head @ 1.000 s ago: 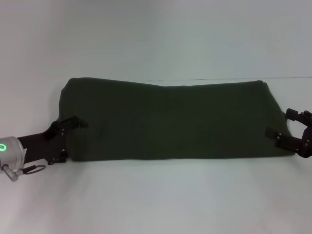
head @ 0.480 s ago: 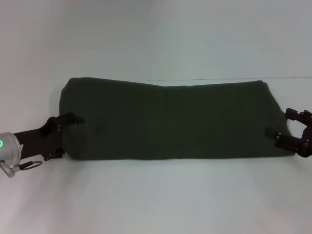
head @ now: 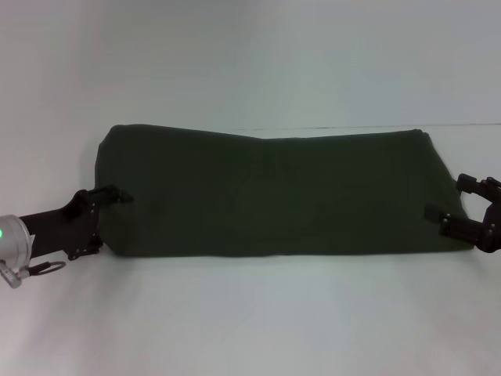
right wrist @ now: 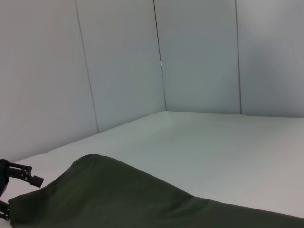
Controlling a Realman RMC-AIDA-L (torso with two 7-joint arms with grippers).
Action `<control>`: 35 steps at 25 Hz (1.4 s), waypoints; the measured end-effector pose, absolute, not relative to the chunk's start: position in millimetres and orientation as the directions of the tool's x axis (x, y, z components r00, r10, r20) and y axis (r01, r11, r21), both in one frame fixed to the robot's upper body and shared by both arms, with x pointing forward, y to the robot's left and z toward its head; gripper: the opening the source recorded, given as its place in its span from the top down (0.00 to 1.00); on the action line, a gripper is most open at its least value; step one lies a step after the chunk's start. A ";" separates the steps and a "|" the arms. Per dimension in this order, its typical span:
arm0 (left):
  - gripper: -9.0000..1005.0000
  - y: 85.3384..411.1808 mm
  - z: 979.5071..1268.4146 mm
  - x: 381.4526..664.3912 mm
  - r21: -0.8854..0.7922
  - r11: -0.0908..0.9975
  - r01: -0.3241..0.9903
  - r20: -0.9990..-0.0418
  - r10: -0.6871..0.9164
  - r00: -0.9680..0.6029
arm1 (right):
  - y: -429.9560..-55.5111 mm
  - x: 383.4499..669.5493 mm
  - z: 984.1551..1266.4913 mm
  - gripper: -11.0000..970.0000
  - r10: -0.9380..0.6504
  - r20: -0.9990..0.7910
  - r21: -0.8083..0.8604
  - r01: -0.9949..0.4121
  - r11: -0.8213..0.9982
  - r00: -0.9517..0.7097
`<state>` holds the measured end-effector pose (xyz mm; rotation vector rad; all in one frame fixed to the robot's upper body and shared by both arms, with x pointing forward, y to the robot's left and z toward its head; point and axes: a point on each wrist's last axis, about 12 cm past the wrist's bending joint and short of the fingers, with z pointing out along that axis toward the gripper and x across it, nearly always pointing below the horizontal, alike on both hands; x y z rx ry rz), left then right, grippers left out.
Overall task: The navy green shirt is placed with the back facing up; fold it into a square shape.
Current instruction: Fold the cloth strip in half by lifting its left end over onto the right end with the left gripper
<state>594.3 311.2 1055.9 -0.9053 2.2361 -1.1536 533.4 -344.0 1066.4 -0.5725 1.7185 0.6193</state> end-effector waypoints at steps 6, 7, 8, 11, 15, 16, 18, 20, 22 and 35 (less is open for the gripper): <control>0.19 311.7 1055.1 593.6 -0.831 0.440 -0.340 -0.106 -0.726 -0.679 | -343.7 533.5 1066.4 0.03 -0.056 -0.974 0.106 -0.665 0.739 -0.218; 0.20 312.0 1054.8 593.3 -0.829 0.445 -0.340 -0.109 -0.724 -0.681 | -343.7 533.5 1066.3 0.03 -0.056 -0.974 0.106 -0.665 0.739 -0.218; 0.20 312.1 1054.5 593.1 -0.826 0.450 -0.341 -0.111 -0.722 -0.683 | -343.6 533.5 1066.3 0.03 -0.056 -0.974 0.106 -0.665 0.739 -0.218; 0.25 311.9 1054.6 593.3 -0.824 0.454 -0.340 -0.113 -0.719 -0.686 | -343.5 533.5 1066.2 0.03 -0.056 -0.974 0.108 -0.666 0.738 -0.219; 0.39 311.9 1055.1 593.7 -0.824 0.456 -0.338 -0.116 -0.718 -0.686 | -343.5 533.4 1066.2 0.03 -0.055 -0.974 0.108 -0.666 0.738 -0.220; 0.42 312.2 1055.5 594.0 -0.823 0.458 -0.335 -0.119 -0.717 -0.686 | -343.5 533.5 1066.2 0.03 -0.055 -0.974 0.108 -0.666 0.738 -0.220; 0.49 312.6 1056.2 594.5 -0.823 0.463 -0.330 -0.126 -0.715 -0.687 | -343.5 533.5 1066.2 0.03 -0.055 -0.974 0.109 -0.666 0.738 -0.220; 0.53 312.6 1056.5 594.8 -0.822 0.466 -0.326 -0.131 -0.713 -0.689 | -343.4 533.5 1066.2 0.03 -0.056 -0.974 0.109 -0.666 0.738 -0.220; 0.56 312.4 1056.7 595.0 -0.822 0.470 -0.322 -0.135 -0.710 -0.691 | -343.3 533.4 1066.2 0.03 -0.056 -0.974 0.109 -0.667 0.737 -0.221; 0.70 311.4 1057.3 596.4 -0.816 0.487 -0.312 -0.151 -0.700 -0.698 | -343.1 533.4 1066.1 0.03 -0.057 -0.974 0.107 -0.667 0.737 -0.220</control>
